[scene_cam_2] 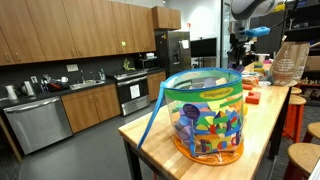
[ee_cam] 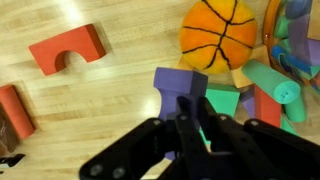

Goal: Take the purple arch out of the bag

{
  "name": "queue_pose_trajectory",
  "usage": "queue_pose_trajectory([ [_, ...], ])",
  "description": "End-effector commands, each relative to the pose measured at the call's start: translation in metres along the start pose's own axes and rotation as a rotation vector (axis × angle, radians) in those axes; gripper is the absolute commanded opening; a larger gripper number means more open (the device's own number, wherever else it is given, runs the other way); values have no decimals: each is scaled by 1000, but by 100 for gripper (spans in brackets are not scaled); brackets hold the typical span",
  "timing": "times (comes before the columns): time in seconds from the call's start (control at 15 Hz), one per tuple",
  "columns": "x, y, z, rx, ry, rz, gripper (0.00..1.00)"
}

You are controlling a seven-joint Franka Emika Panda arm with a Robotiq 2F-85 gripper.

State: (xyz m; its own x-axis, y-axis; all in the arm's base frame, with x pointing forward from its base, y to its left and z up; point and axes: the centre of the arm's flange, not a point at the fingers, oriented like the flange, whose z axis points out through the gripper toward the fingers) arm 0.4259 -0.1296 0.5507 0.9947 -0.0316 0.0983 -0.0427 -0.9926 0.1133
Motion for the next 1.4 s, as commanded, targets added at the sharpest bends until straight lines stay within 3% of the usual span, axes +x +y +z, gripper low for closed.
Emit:
queue_pose_trajectory([
  [0.0, 15, 11, 14, -14, -20, -13, 4],
  [0.53, 28, 9, 32, 2, -64, -4, 5],
  [0.6, 28, 10, 33, 3, -67, -6, 41],
  [0.73, 29, 13, 34, 0, -72, -13, 46],
  [0.8, 23, 7, 37, -3, -68, 3, 28],
  [1.0, 24, 7, 38, -3, -70, -3, 45],
  [1.33, 25, 7, 37, -3, -69, -3, 46],
])
